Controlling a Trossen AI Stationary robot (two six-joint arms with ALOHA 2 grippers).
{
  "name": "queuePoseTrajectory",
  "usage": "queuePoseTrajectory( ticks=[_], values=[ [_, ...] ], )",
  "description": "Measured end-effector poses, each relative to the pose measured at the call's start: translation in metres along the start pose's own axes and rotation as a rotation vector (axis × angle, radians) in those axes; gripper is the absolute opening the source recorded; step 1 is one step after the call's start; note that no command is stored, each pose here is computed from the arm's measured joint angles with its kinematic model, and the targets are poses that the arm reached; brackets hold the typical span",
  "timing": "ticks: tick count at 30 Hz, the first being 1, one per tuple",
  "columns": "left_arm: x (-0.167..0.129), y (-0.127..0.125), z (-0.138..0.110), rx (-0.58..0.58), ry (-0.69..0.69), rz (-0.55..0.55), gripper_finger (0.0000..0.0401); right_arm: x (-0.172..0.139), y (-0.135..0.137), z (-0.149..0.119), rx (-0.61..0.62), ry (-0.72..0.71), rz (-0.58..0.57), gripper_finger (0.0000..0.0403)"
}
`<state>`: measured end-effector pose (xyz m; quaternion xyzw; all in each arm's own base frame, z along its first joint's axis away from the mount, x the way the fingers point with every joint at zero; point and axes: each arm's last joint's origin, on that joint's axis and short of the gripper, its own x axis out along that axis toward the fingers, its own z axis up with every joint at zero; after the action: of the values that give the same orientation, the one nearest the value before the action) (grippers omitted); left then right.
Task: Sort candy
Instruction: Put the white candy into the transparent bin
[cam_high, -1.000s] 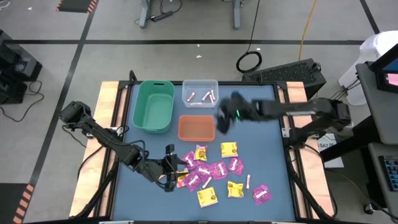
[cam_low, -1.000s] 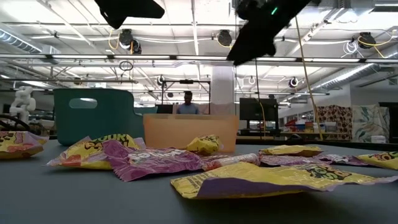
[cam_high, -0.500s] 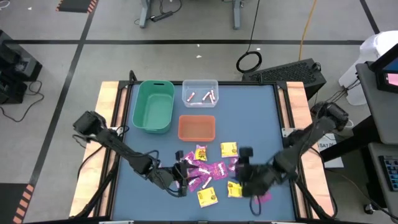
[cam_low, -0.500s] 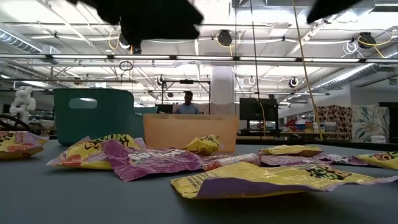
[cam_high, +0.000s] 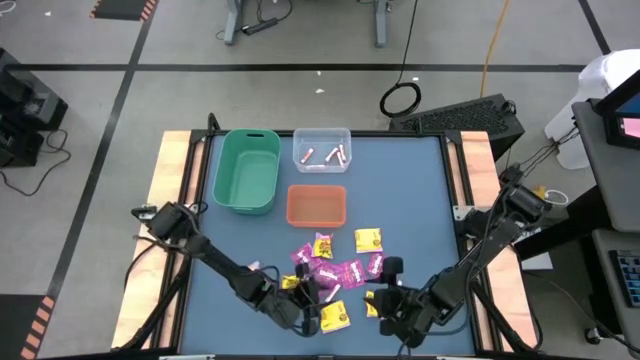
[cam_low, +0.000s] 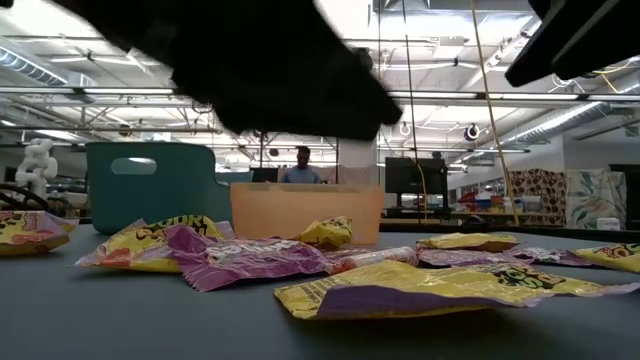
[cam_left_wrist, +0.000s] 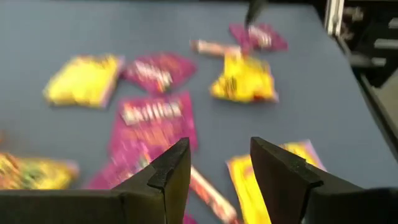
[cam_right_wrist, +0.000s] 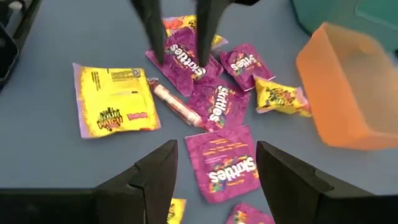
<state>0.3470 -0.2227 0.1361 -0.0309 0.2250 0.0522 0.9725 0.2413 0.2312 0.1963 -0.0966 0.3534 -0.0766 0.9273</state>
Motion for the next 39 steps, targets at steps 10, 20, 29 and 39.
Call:
queuePoseTrajectory(
  ticks=[10, 20, 29, 39],
  values=[
    [0.01, -0.002, -0.019, -0.052, 0.072, -0.045, 0.0173, -0.004, 0.009, -0.006, 0.106, 0.007, 0.038, 0.0208],
    [0.02, 0.001, -0.035, -0.01, 0.088, 0.005, 0.0173, -0.004, 0.01, -0.003, 0.095, -0.011, 0.045, 0.0208],
    [0.027, 0.009, -0.034, -0.075, 0.119, -0.022, 0.0173, -0.004, 0.01, -0.003, 0.087, -0.028, 0.023, 0.0208],
    [0.029, 0.014, -0.039, -0.017, 0.164, 0.012, 0.0154, -0.004, 0.01, -0.002, 0.092, -0.031, 0.028, 0.0208]
  ],
)
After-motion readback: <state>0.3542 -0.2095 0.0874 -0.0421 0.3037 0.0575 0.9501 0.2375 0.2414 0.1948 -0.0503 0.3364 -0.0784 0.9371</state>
